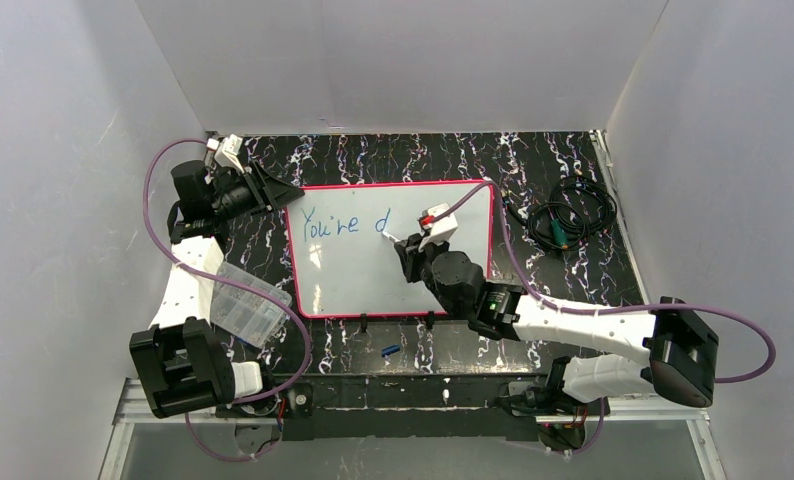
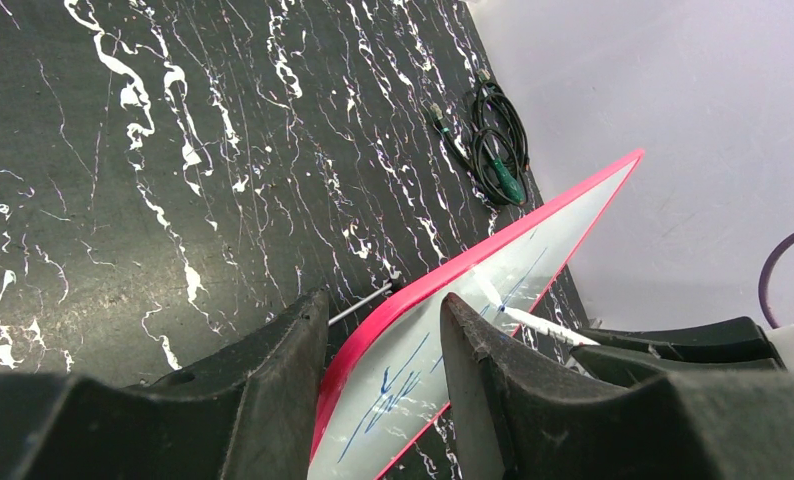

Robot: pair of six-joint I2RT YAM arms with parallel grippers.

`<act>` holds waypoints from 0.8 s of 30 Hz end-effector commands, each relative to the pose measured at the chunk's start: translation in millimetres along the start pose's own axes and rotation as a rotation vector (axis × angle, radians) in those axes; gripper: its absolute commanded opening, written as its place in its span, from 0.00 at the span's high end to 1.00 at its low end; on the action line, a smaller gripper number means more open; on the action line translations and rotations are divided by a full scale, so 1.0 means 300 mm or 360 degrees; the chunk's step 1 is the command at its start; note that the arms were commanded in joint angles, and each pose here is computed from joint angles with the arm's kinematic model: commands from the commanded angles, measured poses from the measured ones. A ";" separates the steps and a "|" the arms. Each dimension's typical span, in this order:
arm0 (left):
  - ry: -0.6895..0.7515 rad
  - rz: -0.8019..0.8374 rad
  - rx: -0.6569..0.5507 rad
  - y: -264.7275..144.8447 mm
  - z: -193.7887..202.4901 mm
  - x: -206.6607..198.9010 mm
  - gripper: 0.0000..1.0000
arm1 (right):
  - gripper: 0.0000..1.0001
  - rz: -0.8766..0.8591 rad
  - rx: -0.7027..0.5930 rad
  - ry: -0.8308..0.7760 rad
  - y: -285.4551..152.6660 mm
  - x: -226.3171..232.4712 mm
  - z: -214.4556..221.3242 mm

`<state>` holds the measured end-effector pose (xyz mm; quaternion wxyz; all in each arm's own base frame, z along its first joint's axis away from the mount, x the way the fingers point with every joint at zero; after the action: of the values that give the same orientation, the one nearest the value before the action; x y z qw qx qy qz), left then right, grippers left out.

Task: Write a sentence on the whiteboard

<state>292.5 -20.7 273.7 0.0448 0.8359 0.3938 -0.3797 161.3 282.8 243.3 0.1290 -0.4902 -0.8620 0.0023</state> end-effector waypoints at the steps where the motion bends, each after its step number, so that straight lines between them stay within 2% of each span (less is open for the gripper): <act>1: 0.0026 0.0079 0.0020 -0.014 0.006 -0.040 0.57 | 0.99 0.0063 0.0034 0.0010 -0.009 -0.025 0.024; 15: 0.0028 0.0079 0.0018 -0.013 0.005 -0.039 0.57 | 0.99 0.0164 -0.0184 0.0063 0.009 -0.024 -0.059; 24: 0.0024 0.0080 0.0021 -0.012 0.005 -0.038 0.57 | 0.99 0.0211 -0.0173 0.0032 -0.006 -0.044 -0.058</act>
<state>292.5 -20.7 273.8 0.0448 0.8361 0.3936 -0.3795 165.8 280.0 250.3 0.1201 -0.5193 -0.8457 -0.0272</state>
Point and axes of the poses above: each gripper's point midway between its finger pads, its own y axis out along the fingers, its own x axis along the line the jaws close on, z = x × y, the point moved 9 cm from there along -y, back along the fingers, and after that the axes turned 2 degrees about y, right-handed, at the moved point
